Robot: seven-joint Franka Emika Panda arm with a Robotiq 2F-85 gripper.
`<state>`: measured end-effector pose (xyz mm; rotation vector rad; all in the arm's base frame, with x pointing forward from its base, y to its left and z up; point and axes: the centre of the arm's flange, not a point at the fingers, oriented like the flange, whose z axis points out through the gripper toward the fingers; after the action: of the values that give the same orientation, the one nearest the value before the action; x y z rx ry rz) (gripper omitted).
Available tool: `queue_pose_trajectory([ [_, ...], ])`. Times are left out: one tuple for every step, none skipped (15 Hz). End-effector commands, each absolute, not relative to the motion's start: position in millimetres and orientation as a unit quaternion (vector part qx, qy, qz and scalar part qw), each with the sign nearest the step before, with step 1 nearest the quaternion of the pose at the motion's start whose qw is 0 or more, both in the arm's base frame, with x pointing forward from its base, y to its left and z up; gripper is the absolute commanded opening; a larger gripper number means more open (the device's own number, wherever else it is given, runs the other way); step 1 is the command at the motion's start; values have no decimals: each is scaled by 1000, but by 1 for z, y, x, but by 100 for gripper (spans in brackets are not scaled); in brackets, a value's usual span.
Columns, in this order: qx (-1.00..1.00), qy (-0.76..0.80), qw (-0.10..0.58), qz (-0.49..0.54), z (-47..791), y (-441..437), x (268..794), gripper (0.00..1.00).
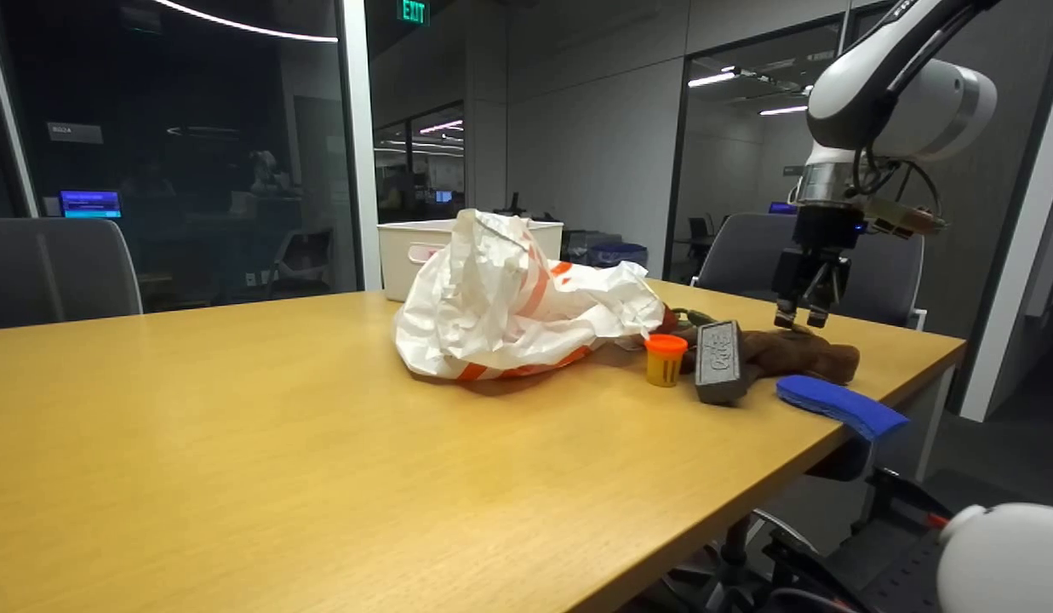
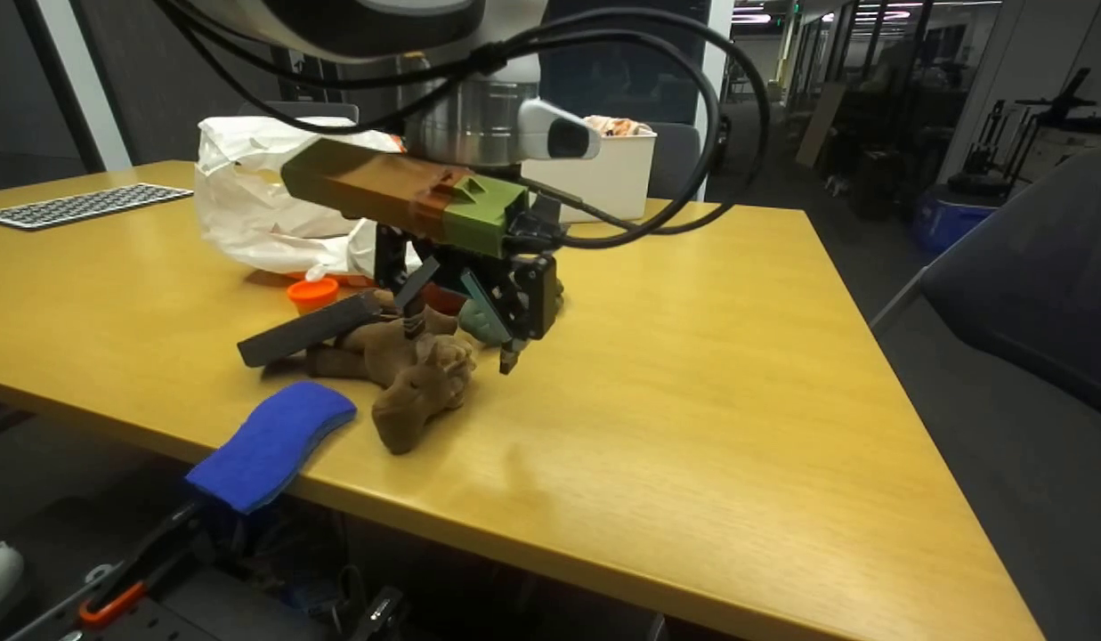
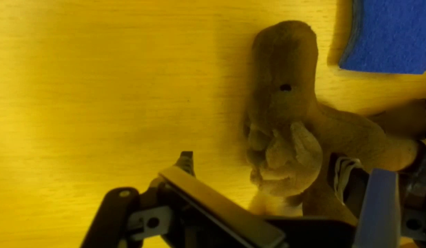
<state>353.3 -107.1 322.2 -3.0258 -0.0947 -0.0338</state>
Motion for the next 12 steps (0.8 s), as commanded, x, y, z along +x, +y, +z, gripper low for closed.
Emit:
queue_pose_trajectory([
  [-997, -40, 64, 12, 291, -90, 292, 100],
  [-997, -42, 66, 19, 288, -91, 292, 100],
  [-997, -41, 66, 21, 286, -91, 292, 100],
  [-997, -42, 65, 23, 282, -92, 292, 100],
  [-997, -38, 68, 23, 280, -92, 292, 75],
  [-997, -37, 68, 20, 278, -92, 292, 73],
  [-997, -38, 70, 21, 277, -91, 292, 66],
  [-997, -35, 70, 21, 276, -91, 293, 56],
  [-997, -33, 72, 22, 275, -90, 293, 49],
  [-997, -28, 75, 22, 275, -90, 294, 40],
  [-997, -25, 76, 21, 276, -90, 294, 33],
  [-997, -20, 78, 21, 276, -90, 295, 26],
])
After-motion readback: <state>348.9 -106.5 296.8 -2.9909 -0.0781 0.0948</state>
